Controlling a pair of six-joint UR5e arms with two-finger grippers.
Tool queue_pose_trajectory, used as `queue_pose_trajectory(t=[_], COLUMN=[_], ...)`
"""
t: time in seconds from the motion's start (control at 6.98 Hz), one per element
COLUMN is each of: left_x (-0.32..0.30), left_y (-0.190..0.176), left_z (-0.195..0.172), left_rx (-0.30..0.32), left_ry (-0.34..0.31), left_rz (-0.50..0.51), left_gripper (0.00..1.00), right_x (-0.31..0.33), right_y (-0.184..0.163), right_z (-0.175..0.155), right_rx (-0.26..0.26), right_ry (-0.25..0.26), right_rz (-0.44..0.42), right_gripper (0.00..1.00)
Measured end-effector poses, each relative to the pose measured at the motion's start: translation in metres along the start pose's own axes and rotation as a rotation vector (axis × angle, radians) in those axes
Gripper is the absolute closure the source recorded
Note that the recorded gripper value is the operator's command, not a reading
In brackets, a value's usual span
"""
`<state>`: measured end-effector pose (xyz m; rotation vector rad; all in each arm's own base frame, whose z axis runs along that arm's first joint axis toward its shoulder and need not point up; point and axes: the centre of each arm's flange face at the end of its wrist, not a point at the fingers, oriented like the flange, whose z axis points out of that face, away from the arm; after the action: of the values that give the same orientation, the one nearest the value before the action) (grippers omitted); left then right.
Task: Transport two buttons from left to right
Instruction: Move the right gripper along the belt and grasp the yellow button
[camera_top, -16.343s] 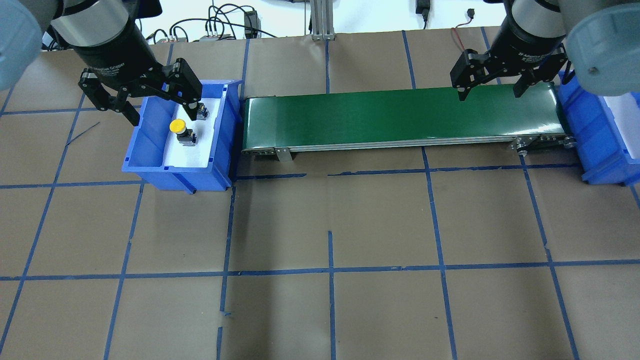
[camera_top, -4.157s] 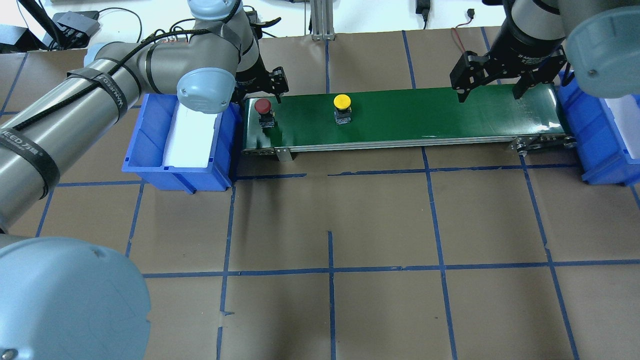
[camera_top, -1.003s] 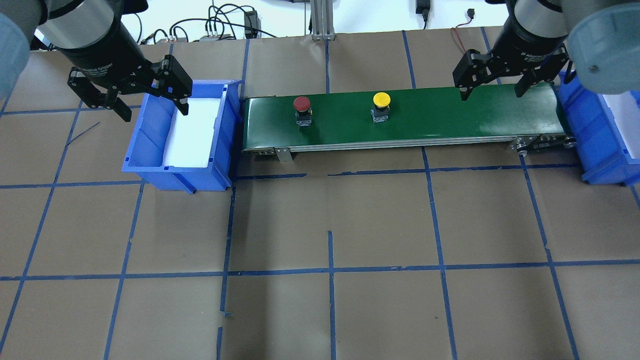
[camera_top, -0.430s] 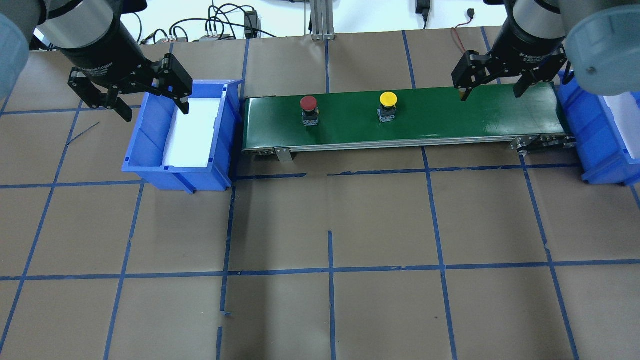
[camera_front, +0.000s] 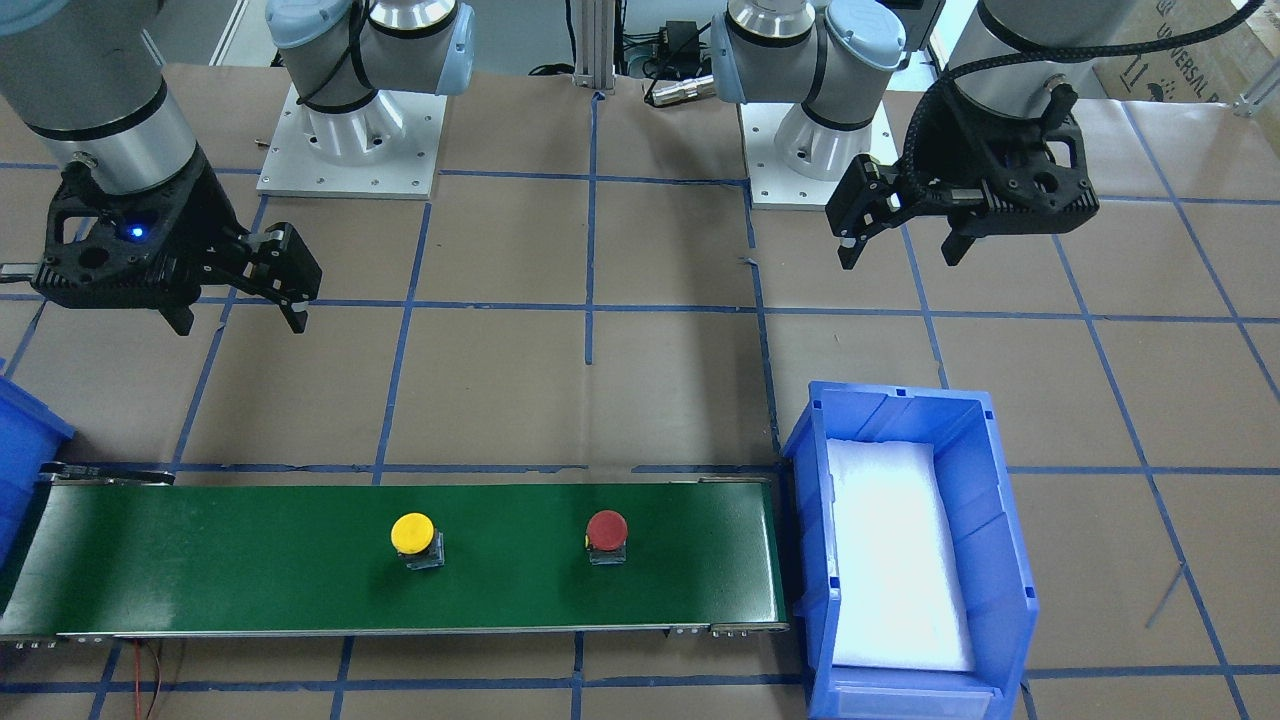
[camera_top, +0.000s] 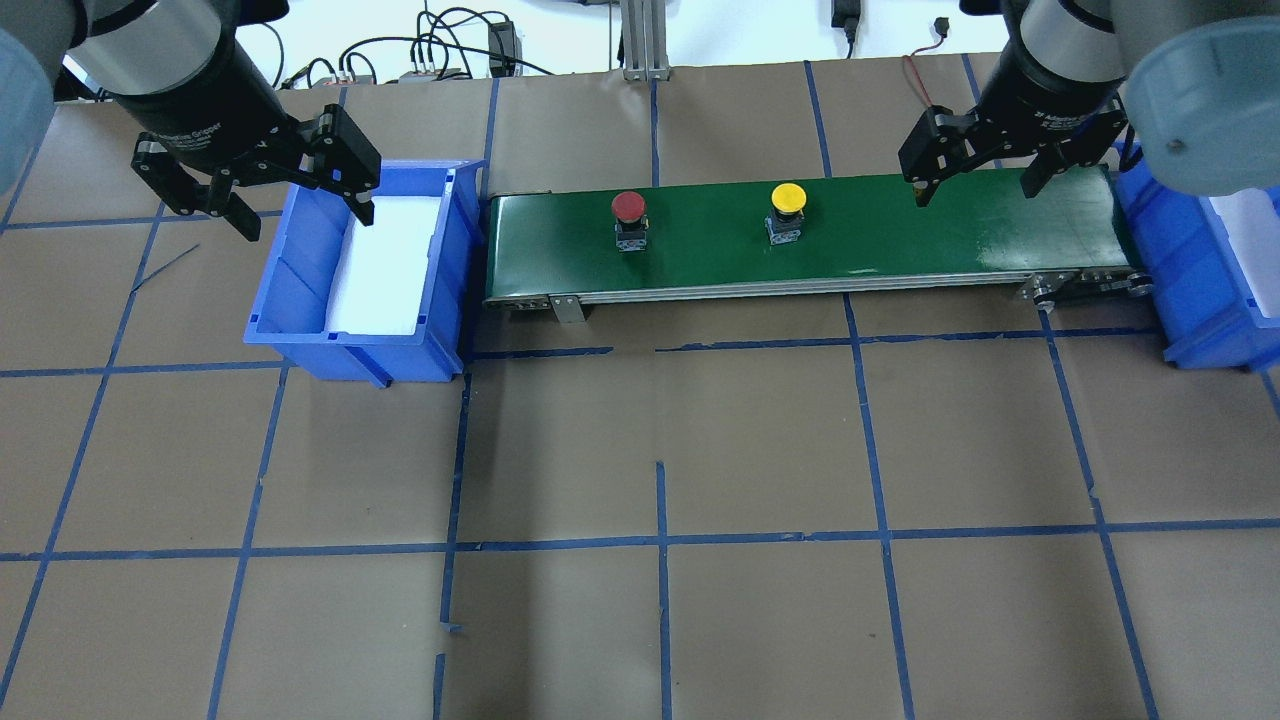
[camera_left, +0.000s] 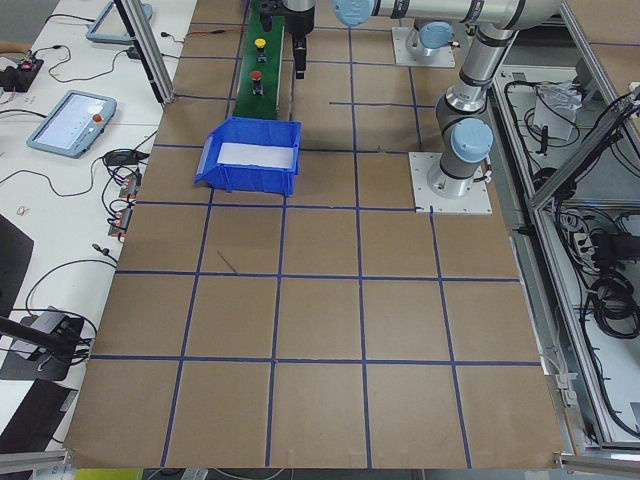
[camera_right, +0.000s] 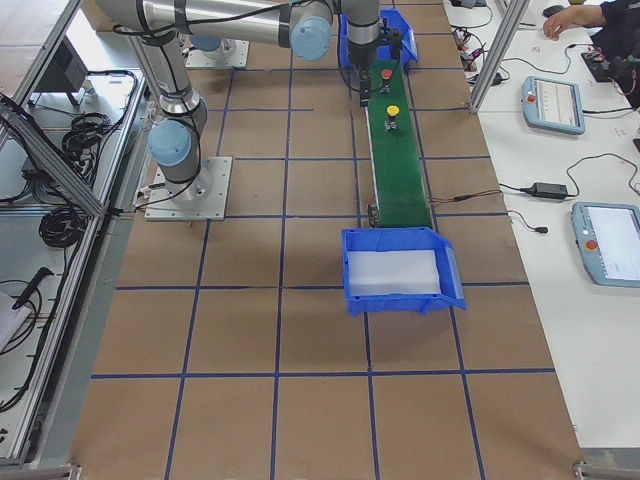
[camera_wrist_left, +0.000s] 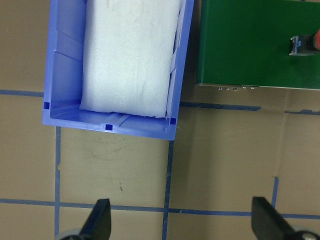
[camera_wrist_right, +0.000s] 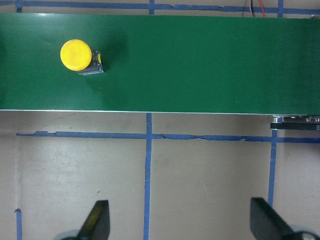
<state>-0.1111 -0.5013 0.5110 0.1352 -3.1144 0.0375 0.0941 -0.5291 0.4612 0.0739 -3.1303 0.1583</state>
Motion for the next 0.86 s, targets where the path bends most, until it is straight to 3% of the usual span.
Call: queue_pose_trajectory(t=[0.86], left_x=[-0.004], left_y=[-0.001], left_z=[0.001], left_rx=[-0.002], left_ry=[0.000], left_rz=[-0.009], left_gripper=[0.00], right_x=[0.016], right_y=[-0.075], right_z=[0.036], right_rx=[0.036], right_ry=[-0.032], right_rz=[-0.034], right_gripper=[0.01])
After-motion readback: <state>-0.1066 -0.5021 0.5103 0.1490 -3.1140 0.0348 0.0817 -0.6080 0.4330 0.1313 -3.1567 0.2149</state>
